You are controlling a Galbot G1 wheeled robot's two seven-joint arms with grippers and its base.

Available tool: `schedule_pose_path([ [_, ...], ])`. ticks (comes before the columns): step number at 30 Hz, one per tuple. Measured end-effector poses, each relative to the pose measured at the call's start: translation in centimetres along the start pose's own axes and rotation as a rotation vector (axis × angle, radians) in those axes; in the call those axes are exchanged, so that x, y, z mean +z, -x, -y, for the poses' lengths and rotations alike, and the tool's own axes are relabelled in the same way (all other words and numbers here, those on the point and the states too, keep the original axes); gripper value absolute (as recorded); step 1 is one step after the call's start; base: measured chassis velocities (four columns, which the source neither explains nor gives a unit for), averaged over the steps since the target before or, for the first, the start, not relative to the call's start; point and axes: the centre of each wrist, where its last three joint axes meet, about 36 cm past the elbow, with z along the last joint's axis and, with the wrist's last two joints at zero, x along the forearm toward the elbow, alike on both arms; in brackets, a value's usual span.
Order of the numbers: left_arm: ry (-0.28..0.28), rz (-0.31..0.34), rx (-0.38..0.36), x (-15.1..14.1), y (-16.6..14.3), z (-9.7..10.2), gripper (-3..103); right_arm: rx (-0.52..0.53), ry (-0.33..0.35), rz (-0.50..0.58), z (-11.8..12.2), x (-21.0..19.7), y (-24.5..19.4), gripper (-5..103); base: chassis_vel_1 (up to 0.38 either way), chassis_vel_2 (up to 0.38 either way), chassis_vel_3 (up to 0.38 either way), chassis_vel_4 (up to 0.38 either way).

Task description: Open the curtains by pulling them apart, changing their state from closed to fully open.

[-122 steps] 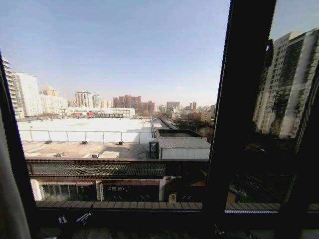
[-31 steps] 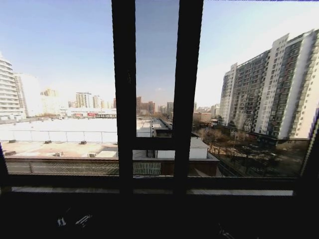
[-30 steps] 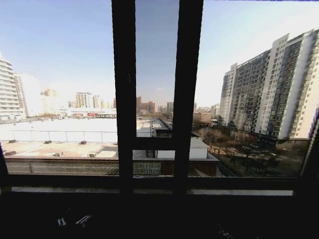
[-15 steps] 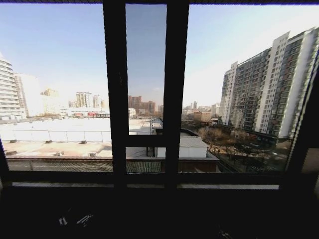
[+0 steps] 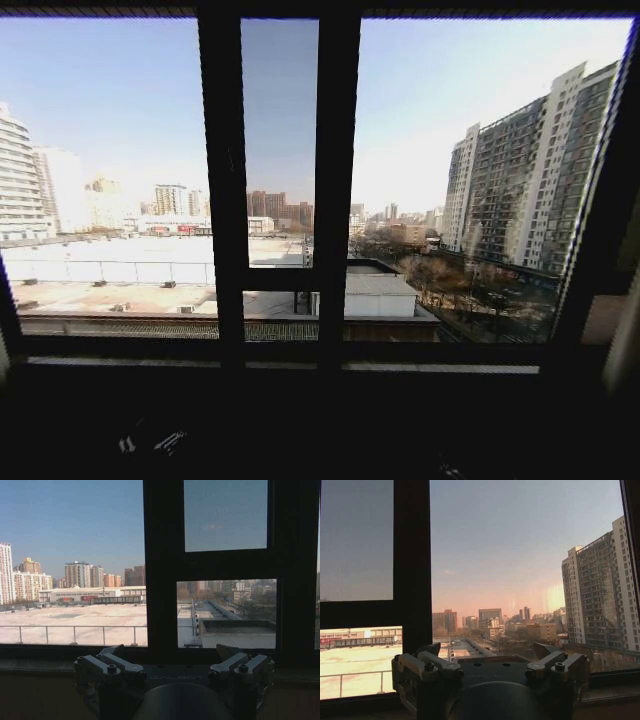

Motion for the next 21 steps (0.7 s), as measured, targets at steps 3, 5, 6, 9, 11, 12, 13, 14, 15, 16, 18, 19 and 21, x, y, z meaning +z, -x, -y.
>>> schedule_pose_path([
  [3,0.001,0.001,-0.001,-0.02,-0.01,-0.04,100,0.000,-0.001,0.000,-0.01,0.00,-0.04,100,-0.030,-0.228,0.031,0.248],
  [5,0.001,0.002,-0.001,-0.02,-0.01,-0.05,100,-0.001,-0.003,0.001,-0.05,0.01,-0.07,100,-0.022,-0.220,0.029,0.217],
  [6,0.001,0.004,-0.001,-0.02,-0.01,-0.05,100,-0.002,-0.002,0.000,-0.07,0.02,-0.09,100,0.001,-0.180,0.006,0.169],
  [9,0.001,0.005,-0.001,-0.02,-0.02,-0.06,100,-0.002,-0.002,0.000,-0.07,0.02,-0.10,100,0.024,-0.175,-0.007,0.169],
  [11,0.002,0.006,-0.002,-0.01,-0.03,-0.11,100,-0.002,-0.002,0.001,-0.09,0.03,-0.09,100,0.036,-0.155,-0.035,0.140],
  [12,0.002,0.006,-0.002,-0.01,-0.03,-0.11,100,-0.002,-0.002,0.001,-0.09,0.03,-0.09,100,0.036,-0.138,-0.025,0.139],
  [13,0.003,0.007,-0.004,-0.01,-0.03,-0.18,100,-0.003,-0.002,0.001,-0.10,0.04,-0.09,100,0.054,-0.121,-0.025,0.113],
  [14,0.004,0.009,-0.005,-0.01,0.00,-0.25,100,-0.003,-0.001,0.001,-0.11,0.06,-0.08,100,0.054,-0.082,-0.068,0.113],
  [15,0.004,0.009,-0.005,-0.02,0.02,-0.27,100,-0.004,-0.001,0.000,-0.11,0.08,-0.08,100,0.079,-0.082,-0.068,0.117],
  [16,0.004,0.009,-0.005,-0.02,0.02,-0.27,100,-0.004,-0.001,0.000,-0.11,0.08,-0.08,100,0.079,-0.082,-0.068,0.117],
  [18,0.005,0.012,-0.006,-0.08,0.13,-0.33,100,-0.004,0.000,-0.002,-0.14,0.24,-0.05,100,0.087,-0.123,-0.084,0.120],
  [19,0.005,0.013,-0.006,-0.09,0.16,-0.33,100,-0.004,0.000,-0.004,-0.15,0.31,-0.05,100,0.088,-0.134,-0.095,0.127],
  [21,0.004,0.012,-0.006,-0.06,0.17,-0.32,100,-0.004,0.001,-0.006,-0.14,0.41,-0.05,100,0.073,-0.138,-0.089,0.127],
])
